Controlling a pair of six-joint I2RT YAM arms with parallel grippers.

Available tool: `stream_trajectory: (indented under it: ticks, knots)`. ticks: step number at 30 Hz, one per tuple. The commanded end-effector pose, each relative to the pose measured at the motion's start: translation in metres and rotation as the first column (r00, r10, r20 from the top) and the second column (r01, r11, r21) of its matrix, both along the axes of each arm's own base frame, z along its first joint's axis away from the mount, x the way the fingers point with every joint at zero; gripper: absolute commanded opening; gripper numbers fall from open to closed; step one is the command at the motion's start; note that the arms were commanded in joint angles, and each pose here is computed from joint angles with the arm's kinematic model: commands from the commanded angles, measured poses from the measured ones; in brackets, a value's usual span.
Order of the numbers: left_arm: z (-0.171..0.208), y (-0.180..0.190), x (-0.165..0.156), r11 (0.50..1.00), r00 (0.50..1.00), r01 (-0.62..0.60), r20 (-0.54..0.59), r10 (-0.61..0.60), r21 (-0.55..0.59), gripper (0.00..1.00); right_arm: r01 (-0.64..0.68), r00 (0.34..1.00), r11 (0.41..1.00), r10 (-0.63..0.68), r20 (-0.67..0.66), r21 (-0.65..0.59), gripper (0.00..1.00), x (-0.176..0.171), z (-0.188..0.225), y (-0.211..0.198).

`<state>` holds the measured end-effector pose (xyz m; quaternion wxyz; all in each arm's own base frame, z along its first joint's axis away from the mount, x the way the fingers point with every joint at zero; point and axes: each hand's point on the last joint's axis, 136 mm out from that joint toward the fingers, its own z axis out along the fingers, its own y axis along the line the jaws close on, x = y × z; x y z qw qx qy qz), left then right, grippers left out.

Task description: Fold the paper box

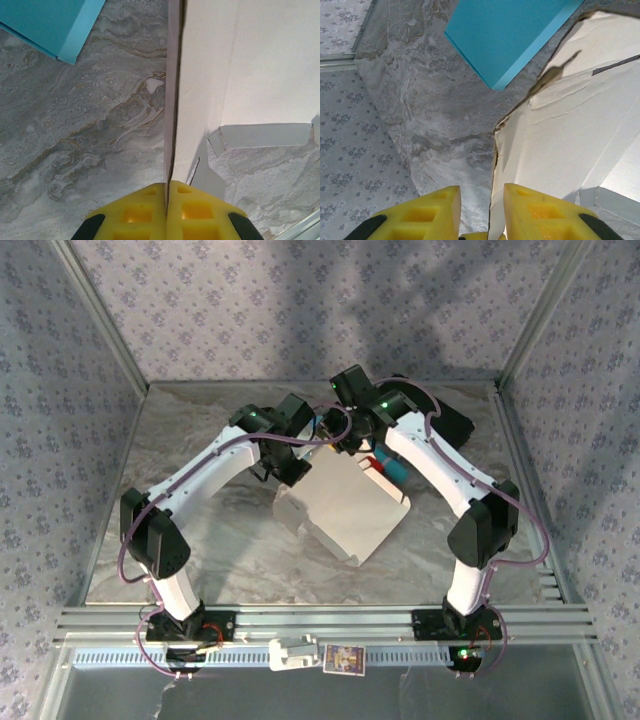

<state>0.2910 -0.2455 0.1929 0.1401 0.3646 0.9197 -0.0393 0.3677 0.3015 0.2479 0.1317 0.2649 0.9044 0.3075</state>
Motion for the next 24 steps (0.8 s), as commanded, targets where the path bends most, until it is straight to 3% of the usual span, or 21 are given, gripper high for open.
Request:
stream_trajectory:
  ticks: [1,10,18,24]
  knots:
    - [0.018,-0.010,0.014,1.000,0.997,0.013,0.079,-0.011,-0.026,0.00,-0.023,0.997,1.000,0.022,-0.073,-0.011,0.28,-0.011,-0.017,0.005]
    - [0.025,-0.011,0.016,0.999,0.993,0.023,0.118,-0.018,-0.037,0.00,-0.018,0.988,1.000,0.017,-0.156,-0.005,0.25,-0.026,-0.044,-0.001]
    - [0.014,-0.012,0.001,0.997,0.996,0.071,0.058,-0.069,-0.042,0.00,0.069,0.996,0.994,-0.064,-0.056,0.088,0.33,-0.012,-0.011,-0.029]
    - [0.018,-0.014,0.006,0.996,0.995,0.073,0.074,-0.069,-0.047,0.00,0.058,0.993,0.992,-0.046,-0.110,0.114,0.24,-0.023,-0.022,-0.012]
